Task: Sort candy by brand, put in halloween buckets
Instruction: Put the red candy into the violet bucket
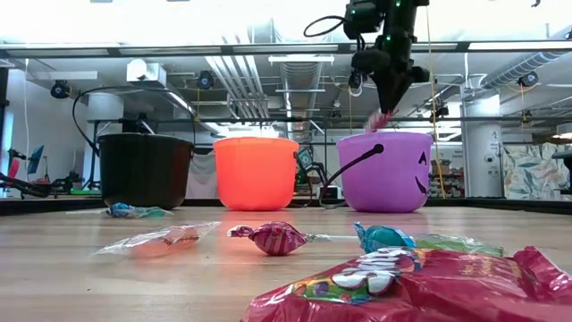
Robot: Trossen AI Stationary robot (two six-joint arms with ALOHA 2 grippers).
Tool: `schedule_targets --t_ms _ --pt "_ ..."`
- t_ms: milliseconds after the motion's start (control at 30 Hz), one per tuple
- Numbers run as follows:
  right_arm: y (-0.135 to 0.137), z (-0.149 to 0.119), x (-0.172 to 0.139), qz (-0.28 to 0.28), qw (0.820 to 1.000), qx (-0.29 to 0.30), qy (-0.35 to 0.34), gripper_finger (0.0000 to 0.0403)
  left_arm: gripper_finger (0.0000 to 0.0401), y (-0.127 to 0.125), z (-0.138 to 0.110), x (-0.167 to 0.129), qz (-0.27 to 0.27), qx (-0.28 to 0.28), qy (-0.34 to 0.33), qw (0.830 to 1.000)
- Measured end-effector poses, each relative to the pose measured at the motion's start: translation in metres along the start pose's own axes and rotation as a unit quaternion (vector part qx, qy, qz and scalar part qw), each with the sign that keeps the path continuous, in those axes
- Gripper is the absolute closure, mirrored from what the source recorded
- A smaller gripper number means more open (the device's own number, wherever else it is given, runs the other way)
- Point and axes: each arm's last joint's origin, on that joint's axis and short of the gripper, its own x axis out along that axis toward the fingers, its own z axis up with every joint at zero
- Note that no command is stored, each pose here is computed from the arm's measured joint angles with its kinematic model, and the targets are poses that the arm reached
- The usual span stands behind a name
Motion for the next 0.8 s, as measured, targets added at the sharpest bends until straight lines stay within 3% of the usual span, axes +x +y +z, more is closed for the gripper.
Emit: schedule_targets --t_ms 200,400,500,667,800 --pt "-0.001 0.000 0.002 -0.004 1.000 -0.007 0.008 0.0272 0.0321 0.001 0.000 0.001 0.004 -0.058 0.007 0.998" --pt "0.003 -0.005 -0.007 0.008 1.000 -0.021 -0.003 0.0221 0.0307 0.014 0.005 0.022 0.055 -0.146 0.012 0.988" --pt "0.008 -0.008 -0.012 0.016 0.999 -0.031 -0.015 0.0207 0.0283 0.022 0.009 0.038 0.075 -0.186 0.015 0.980" --pt "0.019 -0.008 -0.017 0.032 0.998 -0.041 -0.044 0.0202 0.0239 0.033 0.023 0.069 0.065 -0.195 -0.048 0.978" --pt "0.027 -0.008 -0.017 0.040 0.997 -0.050 -0.054 0.0202 0.0224 0.050 0.032 0.096 0.075 -0.210 -0.051 0.974"
